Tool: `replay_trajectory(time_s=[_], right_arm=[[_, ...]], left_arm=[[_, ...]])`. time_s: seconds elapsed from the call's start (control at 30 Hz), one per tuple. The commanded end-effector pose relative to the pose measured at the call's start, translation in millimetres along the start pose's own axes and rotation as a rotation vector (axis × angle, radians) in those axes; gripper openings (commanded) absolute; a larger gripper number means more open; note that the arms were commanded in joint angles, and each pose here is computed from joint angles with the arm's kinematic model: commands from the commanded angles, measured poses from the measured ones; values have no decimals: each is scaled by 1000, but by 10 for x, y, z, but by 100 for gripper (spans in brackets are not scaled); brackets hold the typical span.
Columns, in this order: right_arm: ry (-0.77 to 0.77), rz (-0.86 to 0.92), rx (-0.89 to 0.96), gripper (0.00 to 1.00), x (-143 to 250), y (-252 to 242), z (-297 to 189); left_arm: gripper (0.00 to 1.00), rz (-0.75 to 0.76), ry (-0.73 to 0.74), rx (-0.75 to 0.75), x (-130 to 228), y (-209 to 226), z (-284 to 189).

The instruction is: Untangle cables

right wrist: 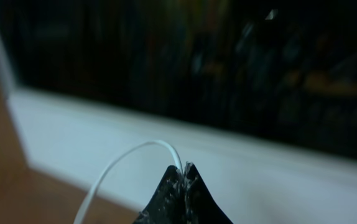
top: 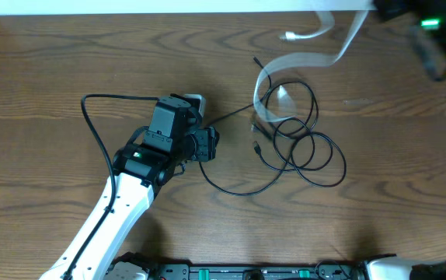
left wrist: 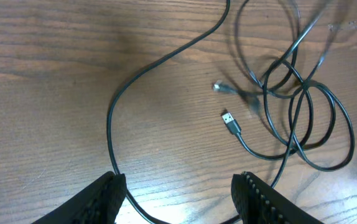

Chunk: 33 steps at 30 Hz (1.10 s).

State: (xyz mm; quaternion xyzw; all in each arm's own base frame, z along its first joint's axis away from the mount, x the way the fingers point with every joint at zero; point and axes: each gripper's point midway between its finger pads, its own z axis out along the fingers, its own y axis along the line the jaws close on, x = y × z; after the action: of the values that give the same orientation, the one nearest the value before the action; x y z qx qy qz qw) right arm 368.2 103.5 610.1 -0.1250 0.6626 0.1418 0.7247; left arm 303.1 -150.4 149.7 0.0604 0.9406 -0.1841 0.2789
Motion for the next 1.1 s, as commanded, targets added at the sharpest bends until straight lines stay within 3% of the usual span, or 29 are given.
replay_trajectory(time_s=[0.0, 0.1, 0.2, 0.33, 0.6, 0.8, 1.07], right_arm=[[-105, 29, 85, 1, -392, -268, -253], [-162, 66, 200, 1, -576, -659, -456], [-112, 75, 269, 1, -438, -899, -480], [14, 109, 369, 1, -47, -1312, -408], [333, 251, 621, 1, 1173, -2606, -385], [540, 376, 933, 1, 2027, -3755, -1203], [581, 514, 1178, 1, 2535, -4649, -2312]], left_arm=[[60, 11, -26, -1, -88, -14, -58], [60, 11, -26, -1, -89, -14, -58], [60, 11, -26, -1, -89, -15, -58], [60, 11, -26, -1, -88, -15, -58], [60, 6, -1, -8, -26, 5, -57], [60, 6, -1, -8, -26, 4, -57], [60, 2, 30, -2, 46, -2, -58]])
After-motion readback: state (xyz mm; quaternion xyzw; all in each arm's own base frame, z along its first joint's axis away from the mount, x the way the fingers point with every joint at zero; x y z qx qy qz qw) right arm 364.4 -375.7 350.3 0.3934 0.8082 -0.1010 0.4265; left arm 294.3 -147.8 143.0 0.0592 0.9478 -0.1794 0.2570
